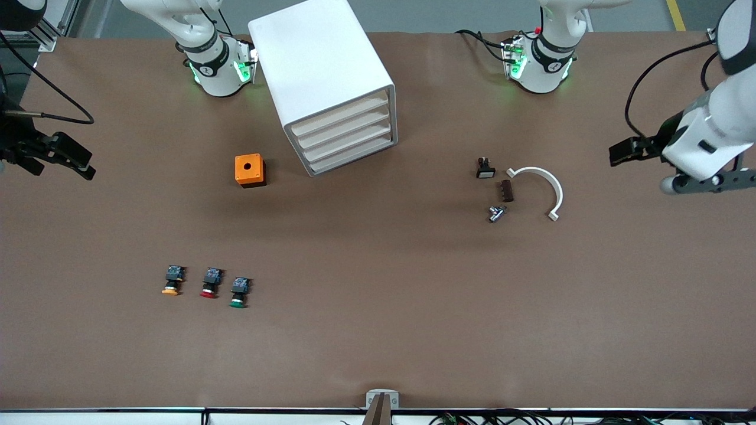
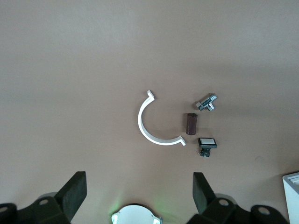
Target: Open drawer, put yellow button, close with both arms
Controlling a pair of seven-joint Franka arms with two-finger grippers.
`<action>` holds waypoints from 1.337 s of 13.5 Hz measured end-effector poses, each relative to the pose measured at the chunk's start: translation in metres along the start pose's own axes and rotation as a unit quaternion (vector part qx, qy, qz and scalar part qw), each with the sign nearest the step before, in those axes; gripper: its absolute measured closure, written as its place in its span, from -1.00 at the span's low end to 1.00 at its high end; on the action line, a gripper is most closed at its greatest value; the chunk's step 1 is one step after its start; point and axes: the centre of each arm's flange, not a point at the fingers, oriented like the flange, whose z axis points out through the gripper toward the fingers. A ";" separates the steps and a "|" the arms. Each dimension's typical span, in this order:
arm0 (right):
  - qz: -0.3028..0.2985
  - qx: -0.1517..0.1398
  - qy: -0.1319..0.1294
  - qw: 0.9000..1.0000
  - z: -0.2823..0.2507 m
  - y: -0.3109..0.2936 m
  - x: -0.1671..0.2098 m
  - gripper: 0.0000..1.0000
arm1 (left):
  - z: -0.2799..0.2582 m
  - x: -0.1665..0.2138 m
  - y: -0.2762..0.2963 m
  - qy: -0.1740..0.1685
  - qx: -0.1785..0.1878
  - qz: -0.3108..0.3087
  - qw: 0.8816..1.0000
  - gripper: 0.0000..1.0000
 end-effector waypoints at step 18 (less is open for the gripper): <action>0.020 -0.021 -0.109 0.994 0.271 0.026 0.066 -1.00 | 0.215 -0.035 0.345 -0.281 0.080 -0.499 0.816 -1.00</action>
